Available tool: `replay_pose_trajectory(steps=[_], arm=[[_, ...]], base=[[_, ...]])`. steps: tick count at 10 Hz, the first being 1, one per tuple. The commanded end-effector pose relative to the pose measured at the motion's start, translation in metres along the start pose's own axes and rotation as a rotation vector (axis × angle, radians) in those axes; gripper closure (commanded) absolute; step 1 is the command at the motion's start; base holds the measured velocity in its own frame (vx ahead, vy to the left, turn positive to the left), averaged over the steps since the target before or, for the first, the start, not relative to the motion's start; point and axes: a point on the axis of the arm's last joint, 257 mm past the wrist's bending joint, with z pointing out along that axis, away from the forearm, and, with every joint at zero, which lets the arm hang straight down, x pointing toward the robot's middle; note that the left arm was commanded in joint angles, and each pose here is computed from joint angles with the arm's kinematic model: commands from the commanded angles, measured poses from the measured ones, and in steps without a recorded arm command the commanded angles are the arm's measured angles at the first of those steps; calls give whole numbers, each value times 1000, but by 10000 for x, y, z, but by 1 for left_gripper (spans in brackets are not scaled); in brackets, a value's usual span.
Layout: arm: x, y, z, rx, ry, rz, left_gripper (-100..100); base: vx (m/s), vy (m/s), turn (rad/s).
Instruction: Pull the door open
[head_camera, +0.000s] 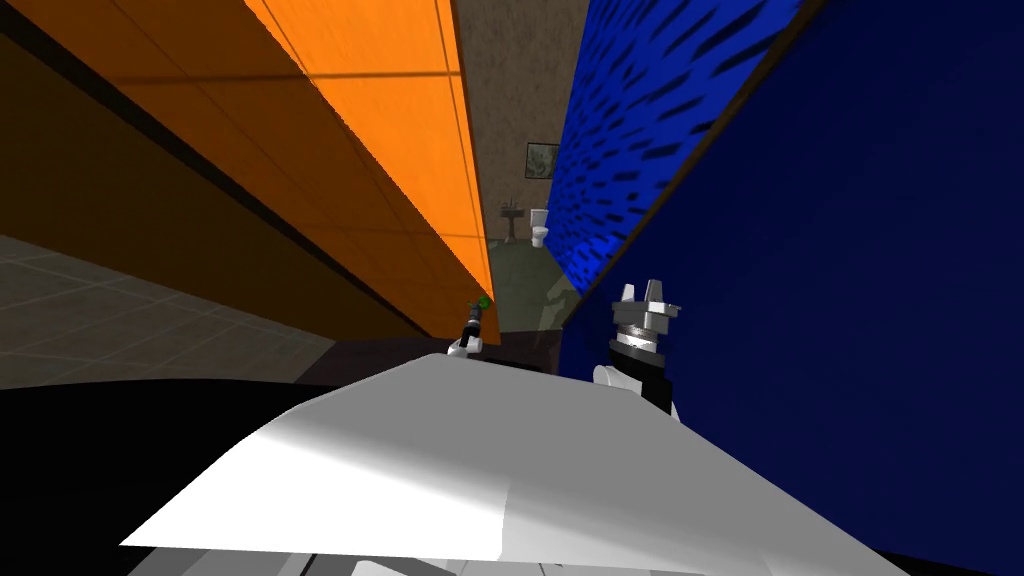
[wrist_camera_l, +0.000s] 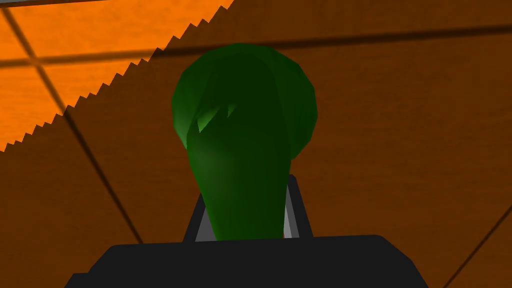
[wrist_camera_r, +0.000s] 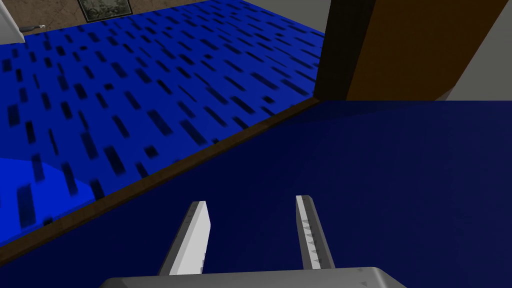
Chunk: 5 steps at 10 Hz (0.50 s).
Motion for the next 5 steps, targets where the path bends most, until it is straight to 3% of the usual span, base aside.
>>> replay_pose_trajectory(steps=[1, 3, 5], arm=[[-105, 12, 3, -2, -6, 6, 100], [-129, 9, 9, -1, -6, 7, 100], [-198, -17, 33, 4, -4, 7, 100]], base=[[-193, -24, 34], [-171, -6, 26], [-73, -6, 31]])
